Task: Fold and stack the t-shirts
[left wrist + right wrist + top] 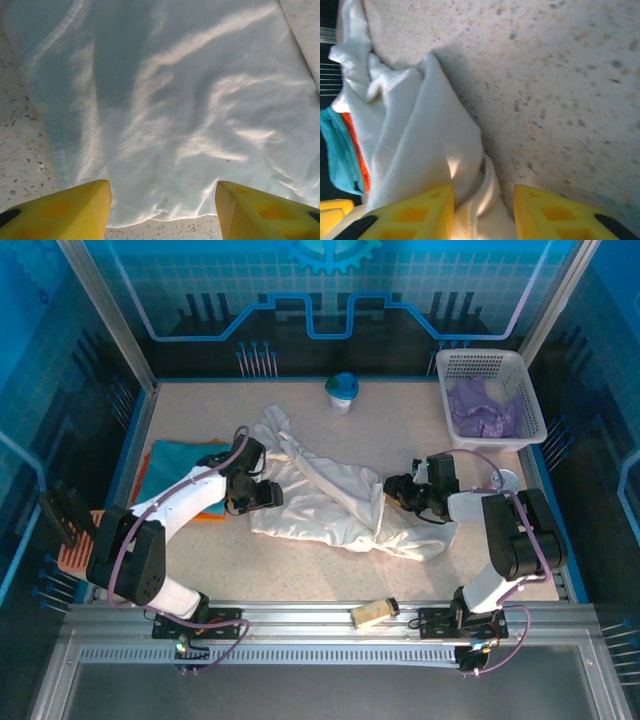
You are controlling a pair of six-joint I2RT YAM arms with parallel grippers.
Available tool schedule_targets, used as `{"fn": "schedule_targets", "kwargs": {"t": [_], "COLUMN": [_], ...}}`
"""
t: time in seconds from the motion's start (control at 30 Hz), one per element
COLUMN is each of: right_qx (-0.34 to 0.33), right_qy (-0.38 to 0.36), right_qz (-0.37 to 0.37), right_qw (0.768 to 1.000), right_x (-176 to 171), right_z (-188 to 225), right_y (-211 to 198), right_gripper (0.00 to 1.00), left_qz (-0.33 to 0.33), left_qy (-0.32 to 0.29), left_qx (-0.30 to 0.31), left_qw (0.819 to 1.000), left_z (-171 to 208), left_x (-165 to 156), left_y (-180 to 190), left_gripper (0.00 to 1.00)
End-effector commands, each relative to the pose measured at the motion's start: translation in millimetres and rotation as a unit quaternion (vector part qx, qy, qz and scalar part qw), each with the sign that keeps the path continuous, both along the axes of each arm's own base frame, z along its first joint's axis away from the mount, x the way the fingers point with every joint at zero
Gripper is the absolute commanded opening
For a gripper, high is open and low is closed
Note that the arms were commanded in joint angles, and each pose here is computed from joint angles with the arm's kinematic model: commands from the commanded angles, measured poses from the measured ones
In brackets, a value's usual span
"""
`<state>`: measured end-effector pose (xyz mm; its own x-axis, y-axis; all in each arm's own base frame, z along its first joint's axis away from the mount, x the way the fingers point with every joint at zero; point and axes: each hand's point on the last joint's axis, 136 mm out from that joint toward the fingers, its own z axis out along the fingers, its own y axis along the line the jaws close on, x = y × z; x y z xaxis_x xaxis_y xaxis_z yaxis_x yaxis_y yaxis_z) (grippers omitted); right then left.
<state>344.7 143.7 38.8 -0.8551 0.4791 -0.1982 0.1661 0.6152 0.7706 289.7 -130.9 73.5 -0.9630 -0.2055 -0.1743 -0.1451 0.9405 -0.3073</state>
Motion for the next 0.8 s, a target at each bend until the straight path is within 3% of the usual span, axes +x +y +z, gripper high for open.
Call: {"fn": "schedule_targets", "kwargs": {"t": [0.0,0.43,0.53,0.7,0.77], "right_qx": [0.049,0.051,0.051,0.046,0.04], "right_qy": [-0.026,-0.013,-0.013,-0.017,-0.022], "right_qz": [0.008,0.008,0.004,-0.001,-0.002], "right_qw": [0.998,0.999,0.999,0.999,0.999], "right_x": [6.0,-14.7,-16.0,-14.6,-13.6], "right_z": [13.2,7.4,8.7,19.0,26.0], "right_y": [8.2,6.8,5.7,2.4,1.2], "right_gripper": [0.36,0.29,0.23,0.0,0.0], "left_qz": [-0.006,-0.008,-0.006,-0.005,-0.004], "left_qy": [-0.002,0.002,0.001,0.002,0.002], "left_qx": [0.006,-0.004,-0.001,0.002,0.001], "left_qw": [1.0,1.0,1.0,1.0,1.0], "left_z": [5.1,1.7,1.3,-0.5,-1.3], "left_x": [-5.4,-1.7,-3.1,-5.6,-6.0], "left_y": [2.0,-3.0,-1.3,0.3,0.2], "left_gripper": [0.58,0.58,0.58,0.58,0.58]}}
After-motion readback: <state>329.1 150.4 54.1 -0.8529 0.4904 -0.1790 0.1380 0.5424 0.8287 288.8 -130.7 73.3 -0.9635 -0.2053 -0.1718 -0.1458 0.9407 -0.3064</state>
